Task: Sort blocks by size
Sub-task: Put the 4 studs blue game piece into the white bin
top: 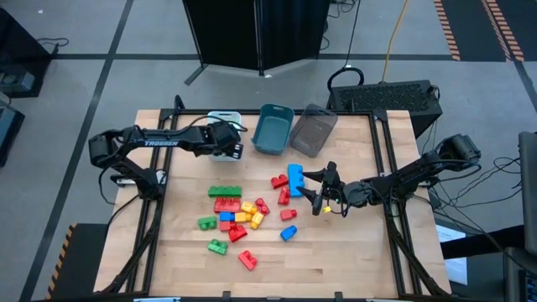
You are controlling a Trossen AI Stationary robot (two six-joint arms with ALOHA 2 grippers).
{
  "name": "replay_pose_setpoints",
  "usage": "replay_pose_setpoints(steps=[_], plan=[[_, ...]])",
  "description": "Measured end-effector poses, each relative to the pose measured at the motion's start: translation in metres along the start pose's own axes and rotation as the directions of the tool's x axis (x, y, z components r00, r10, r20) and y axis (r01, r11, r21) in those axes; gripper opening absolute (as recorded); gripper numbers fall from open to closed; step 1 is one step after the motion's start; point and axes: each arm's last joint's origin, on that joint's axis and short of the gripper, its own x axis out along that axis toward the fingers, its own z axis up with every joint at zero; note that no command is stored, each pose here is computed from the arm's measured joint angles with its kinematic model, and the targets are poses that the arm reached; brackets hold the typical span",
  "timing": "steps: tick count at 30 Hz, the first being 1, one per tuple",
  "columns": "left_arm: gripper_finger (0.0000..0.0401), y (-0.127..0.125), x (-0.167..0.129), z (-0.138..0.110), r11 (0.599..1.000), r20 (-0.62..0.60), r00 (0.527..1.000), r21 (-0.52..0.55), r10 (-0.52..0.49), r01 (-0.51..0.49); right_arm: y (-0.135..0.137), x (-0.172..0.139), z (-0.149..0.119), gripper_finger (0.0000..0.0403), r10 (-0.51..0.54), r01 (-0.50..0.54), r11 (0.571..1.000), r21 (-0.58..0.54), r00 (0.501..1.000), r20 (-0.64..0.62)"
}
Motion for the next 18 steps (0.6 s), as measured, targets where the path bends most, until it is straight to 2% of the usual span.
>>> replay_pose_setpoints(steps=[7, 18], plan=[[0.0223, -0.016, -0.002, 0.014, 0.978, 0.119, 0.978, 0.143, -0.173, 0.155, 0.000, 0.000, 0.000, 0.0258, -0.002, 0.002, 1.000, 0.000, 1.000, 0.001], [0.0224, -0.008, 0.004, 0.018, 0.977, 0.105, 0.986, 0.184, -0.132, 0.111, 0.000, 0.000, 0.000, 0.0258, -0.005, 0.005, 1.000, 0.013, 1.000, 0.002]])
